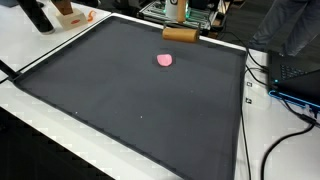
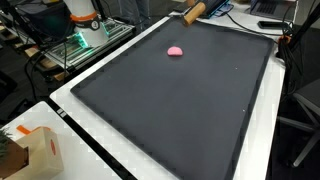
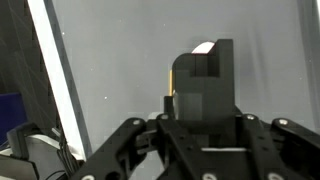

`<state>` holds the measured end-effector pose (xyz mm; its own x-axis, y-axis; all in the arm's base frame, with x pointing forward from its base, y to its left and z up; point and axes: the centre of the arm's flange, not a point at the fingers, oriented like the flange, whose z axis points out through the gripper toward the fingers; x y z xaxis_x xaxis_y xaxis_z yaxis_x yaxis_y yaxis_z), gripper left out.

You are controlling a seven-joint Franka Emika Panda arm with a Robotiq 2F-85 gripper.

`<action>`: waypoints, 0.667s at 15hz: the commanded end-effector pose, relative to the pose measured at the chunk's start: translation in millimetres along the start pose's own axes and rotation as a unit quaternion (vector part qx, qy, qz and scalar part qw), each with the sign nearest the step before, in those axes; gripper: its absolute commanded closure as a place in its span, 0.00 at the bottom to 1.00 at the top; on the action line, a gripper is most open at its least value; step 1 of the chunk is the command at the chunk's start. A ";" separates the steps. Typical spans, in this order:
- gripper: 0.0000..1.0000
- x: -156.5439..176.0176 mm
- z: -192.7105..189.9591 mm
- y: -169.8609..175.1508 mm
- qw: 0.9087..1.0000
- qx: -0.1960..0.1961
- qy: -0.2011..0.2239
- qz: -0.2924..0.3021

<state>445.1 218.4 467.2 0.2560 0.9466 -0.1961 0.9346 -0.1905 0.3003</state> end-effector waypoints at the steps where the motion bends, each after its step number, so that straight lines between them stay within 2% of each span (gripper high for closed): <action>1: 0.77 11.0 13.2 15.2 1.000 -0.021 -0.003 -0.013; 10: 0.77 14.8 38.3 43.3 0.999 -0.022 -0.032 -0.015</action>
<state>485.9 217.4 442.0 0.2289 0.9427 -0.2429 0.9368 -0.1454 0.3183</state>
